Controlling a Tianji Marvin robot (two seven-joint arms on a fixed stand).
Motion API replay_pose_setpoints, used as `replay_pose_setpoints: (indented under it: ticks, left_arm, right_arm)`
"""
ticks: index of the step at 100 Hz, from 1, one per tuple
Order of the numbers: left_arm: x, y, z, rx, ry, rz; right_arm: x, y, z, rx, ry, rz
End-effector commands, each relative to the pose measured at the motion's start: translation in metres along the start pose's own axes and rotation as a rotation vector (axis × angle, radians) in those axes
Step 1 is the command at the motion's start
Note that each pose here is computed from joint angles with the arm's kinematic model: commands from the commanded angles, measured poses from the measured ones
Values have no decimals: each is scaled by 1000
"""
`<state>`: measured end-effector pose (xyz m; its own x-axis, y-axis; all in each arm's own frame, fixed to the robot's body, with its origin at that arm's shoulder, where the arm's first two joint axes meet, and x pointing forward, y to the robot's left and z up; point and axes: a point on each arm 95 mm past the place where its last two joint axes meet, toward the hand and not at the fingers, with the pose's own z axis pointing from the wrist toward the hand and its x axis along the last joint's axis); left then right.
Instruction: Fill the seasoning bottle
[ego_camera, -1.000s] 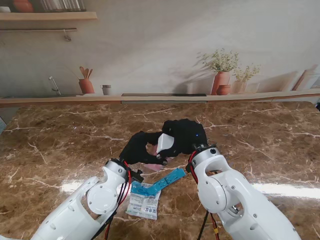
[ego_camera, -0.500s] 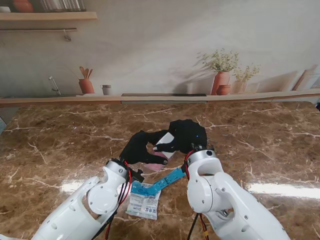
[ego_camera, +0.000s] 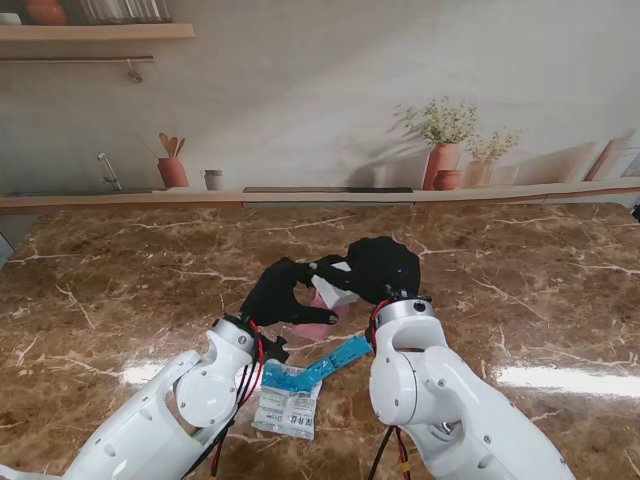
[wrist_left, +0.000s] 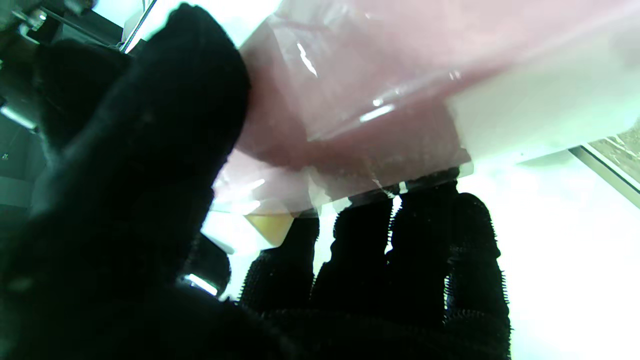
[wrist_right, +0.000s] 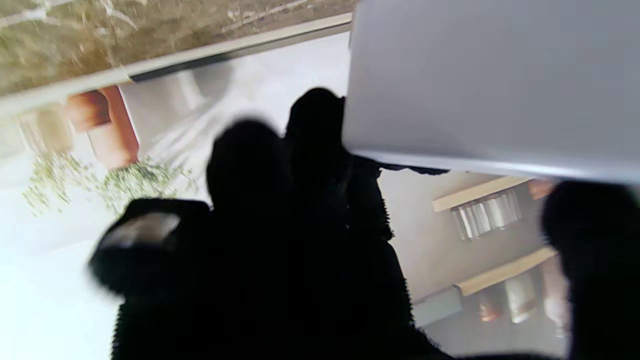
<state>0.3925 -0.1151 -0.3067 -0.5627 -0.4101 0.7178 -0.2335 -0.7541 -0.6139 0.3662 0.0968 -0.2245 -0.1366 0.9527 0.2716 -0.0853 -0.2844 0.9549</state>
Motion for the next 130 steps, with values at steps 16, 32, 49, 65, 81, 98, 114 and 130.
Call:
replay_pose_setpoints:
  ticks: [16, 32, 49, 65, 81, 98, 114, 130]
  left_arm:
    - [3, -2, 2, 14, 10, -1]
    - [3, -3, 2, 18, 12, 2]
    - [3, -3, 1, 18, 12, 1]
    - [3, -3, 1, 17, 16, 0]
    - [4, -3, 1, 15, 25, -3]
    - [6, -2, 0, 13, 37, -5]
    - [6, -1, -1, 8, 44, -7]
    - [7, 0, -2, 9, 44, -10]
  right_arm:
    - [-4, 10, -16, -6, 49, -16]
    - [-13, 24, -20, 32, 126, 21]
    - [-31, 35, -18, 159, 264, 132]
    - [-45, 36, -16, 280, 298, 232]
    - [-61, 35, -3, 423, 337, 364]
    - [-76, 31, 16, 568, 369, 465]
    - [-79, 23, 26, 627, 381, 508]
    - [-72, 15, 28, 650, 403, 477]
